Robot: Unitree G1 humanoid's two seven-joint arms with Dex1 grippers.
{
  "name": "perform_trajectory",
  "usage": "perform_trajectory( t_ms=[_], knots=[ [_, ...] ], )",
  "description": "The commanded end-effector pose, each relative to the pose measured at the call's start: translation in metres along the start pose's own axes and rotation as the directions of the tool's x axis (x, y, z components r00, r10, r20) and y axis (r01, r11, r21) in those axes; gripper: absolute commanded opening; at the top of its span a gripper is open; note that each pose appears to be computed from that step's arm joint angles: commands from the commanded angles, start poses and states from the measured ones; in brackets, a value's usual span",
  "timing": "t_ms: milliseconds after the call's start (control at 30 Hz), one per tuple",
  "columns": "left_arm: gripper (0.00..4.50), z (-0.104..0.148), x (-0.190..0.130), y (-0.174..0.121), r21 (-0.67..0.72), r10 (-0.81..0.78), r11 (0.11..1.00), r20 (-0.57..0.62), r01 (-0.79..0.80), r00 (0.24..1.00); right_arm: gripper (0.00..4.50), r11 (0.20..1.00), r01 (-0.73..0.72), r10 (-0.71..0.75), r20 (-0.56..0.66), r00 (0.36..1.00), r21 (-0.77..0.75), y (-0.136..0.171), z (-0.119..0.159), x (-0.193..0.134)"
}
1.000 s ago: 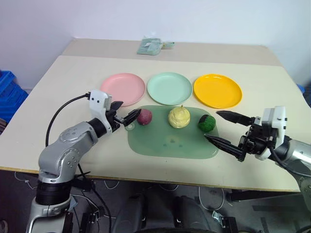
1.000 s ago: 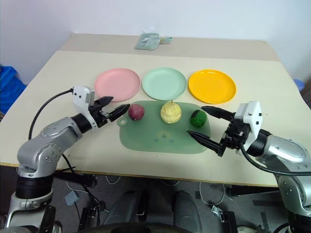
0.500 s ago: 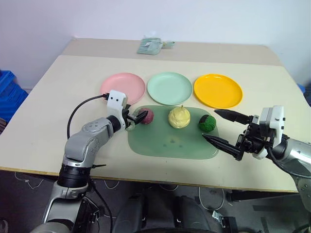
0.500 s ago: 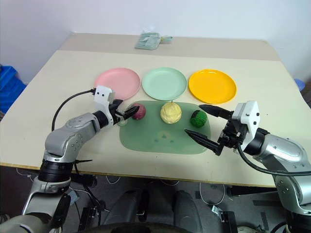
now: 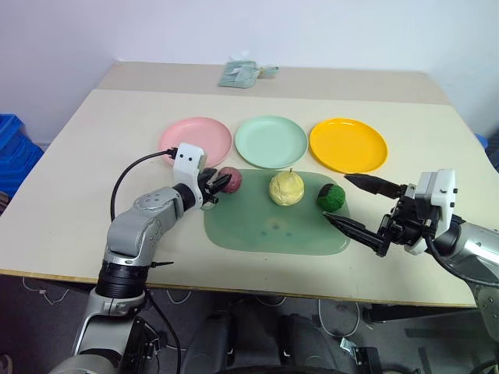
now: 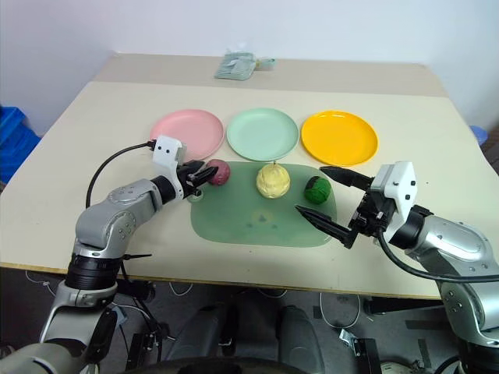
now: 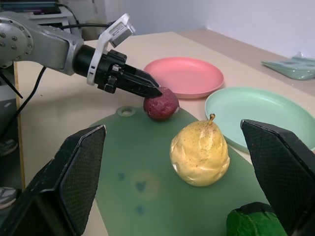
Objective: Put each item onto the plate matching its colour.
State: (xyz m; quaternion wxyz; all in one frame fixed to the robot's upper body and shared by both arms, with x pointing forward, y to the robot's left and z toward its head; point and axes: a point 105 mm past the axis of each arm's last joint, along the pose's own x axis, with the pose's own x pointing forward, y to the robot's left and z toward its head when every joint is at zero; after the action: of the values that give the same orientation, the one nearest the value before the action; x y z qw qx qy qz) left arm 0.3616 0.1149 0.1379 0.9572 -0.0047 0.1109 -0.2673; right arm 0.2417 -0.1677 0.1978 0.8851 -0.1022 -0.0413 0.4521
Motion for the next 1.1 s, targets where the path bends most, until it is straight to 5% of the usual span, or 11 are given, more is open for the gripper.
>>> perform_trajectory(
  t_ms=[33, 167, 300, 900, 1000, 1100],
  knots=[
    [2.21, 0.004, -0.005, 0.003, 0.023, 0.028, 0.999, 0.013, -0.028, 1.0, 4.5, 0.999, -0.003, 0.004, 0.032, 0.999, -0.034, 0.0, 0.008, 0.003],
    [2.21, 0.001, -0.006, 0.004, 0.022, 0.039, 0.999, 0.01, -0.039, 0.999, 4.5, 0.999, -0.005, 0.006, 0.033, 0.999, -0.037, -0.001, 0.008, 0.004],
    [0.91, 0.001, -0.005, 0.004, 0.012, 0.053, 0.999, 0.005, -0.053, 0.999, 4.5, 0.999, -0.007, 0.009, 0.034, 0.999, -0.038, -0.001, 0.008, 0.004],
    [0.91, 0.012, -0.006, 0.002, -0.036, 0.04, 0.999, 0.068, -0.038, 0.997, 4.5, 0.999, 0.0, 0.001, 0.033, 0.999, -0.044, -0.003, 0.007, 0.007],
    [1.72, 0.014, -0.007, 0.004, -0.048, 0.041, 0.998, 0.073, -0.037, 0.996, 4.5, 0.999, 0.001, 0.0, 0.033, 0.999, -0.044, -0.004, 0.007, 0.007],
    [3.23, 0.011, -0.004, 0.007, -0.037, 0.068, 0.997, 0.059, -0.065, 0.996, 4.5, 0.999, 0.002, -0.001, 0.034, 0.999, -0.045, -0.004, 0.007, 0.008]
  ],
)
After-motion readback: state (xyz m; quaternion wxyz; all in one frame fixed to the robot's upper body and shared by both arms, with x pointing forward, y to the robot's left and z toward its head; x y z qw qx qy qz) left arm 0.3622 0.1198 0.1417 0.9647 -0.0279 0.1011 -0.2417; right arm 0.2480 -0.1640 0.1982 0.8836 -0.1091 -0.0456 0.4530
